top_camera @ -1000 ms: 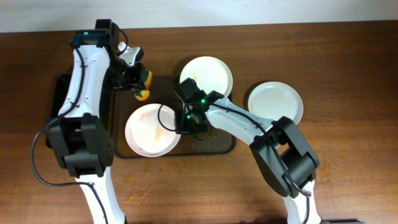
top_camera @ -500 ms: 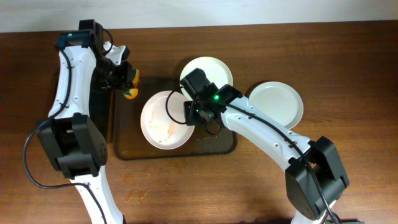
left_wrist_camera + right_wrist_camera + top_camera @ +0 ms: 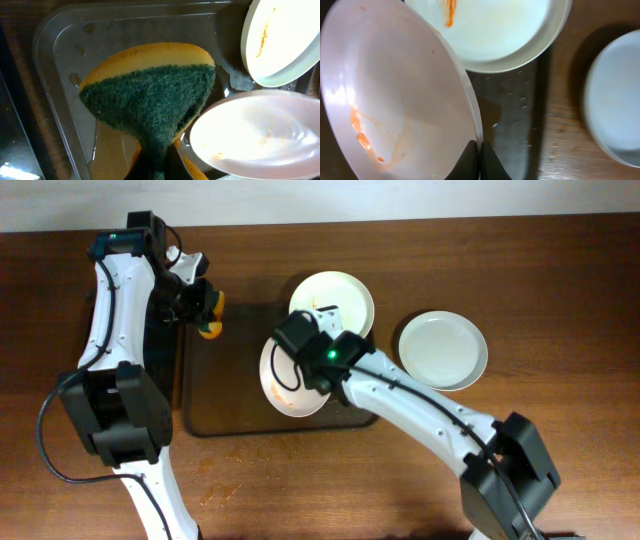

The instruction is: Clean dirty plates on tray and stack at the side

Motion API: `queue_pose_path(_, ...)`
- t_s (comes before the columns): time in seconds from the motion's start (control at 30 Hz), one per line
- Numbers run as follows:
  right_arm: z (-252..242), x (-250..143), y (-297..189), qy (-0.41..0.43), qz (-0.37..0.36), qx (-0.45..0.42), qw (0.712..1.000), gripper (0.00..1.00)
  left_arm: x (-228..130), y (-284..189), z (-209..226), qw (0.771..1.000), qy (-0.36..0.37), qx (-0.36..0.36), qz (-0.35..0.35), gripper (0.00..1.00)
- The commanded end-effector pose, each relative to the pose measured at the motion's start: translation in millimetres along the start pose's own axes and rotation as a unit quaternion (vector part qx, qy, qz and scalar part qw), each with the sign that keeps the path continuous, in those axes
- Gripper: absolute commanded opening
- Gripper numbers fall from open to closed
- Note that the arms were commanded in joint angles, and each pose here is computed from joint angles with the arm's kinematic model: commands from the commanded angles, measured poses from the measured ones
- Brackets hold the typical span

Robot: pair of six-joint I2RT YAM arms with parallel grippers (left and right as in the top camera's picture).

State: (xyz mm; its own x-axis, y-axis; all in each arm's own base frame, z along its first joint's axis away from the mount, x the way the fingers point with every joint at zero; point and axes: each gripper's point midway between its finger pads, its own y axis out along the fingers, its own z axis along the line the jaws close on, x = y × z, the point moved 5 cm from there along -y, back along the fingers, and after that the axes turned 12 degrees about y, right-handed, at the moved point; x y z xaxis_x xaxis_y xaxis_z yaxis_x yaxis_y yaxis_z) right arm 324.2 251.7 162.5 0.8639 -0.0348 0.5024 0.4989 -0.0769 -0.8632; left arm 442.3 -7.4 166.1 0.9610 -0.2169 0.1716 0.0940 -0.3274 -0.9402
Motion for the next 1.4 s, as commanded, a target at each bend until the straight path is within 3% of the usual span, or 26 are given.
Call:
queue_pose_path(0.0, -9.9, 21.6, -42.8, -0.008, -0.123, -0.061, 0.991, 0.04, 4.3, -6.0, -1.1, 1.000, 0.013, 0.004, -0.012, 0.00)
queue_pose_path(0.33, -11.3, 25.9, -94.4, -0.042, -0.279, -0.162, 0.946, 0.04, 4.3, -6.0, -1.1, 1.000, 0.013, 0.004, -0.012, 0.00)
queue_pose_path(0.57, -8.4, 26.0, -138.0, -0.052, -0.406, -0.238, 0.881, 0.04, 4.3, -6.0, -1.1, 1.000, 0.013, 0.004, -0.012, 0.01)
queue_pose_path(0.73, -1.6, 19.1, -157.5, -0.057, -0.451, -0.252, 0.855, 0.04, 4.3, -6.0, -1.1, 1.000, 0.013, 0.004, -0.012, 0.00)
queue_pose_path(1.1, 0.3, 17.5, -158.0, -0.058, -0.450, -0.248, 0.856, 0.04, 4.2, -6.0, -1.2, 1.000, 0.013, 0.004, -0.012, 0.01)
queue_pose_path(1.2, 5.6, 13.3, -145.1, -0.065, -0.411, -0.214, 0.884, 0.04, 4.3, -6.0, -1.1, 1.000, 0.013, 0.004, -0.012, 0.01)
queue_pose_path(1.37, 12.0, 5.1, -100.6, -0.066, -0.264, -0.115, 0.955, 0.04, 4.3, -6.0, -1.1, 1.000, 0.013, 0.004, -0.012, 0.01)
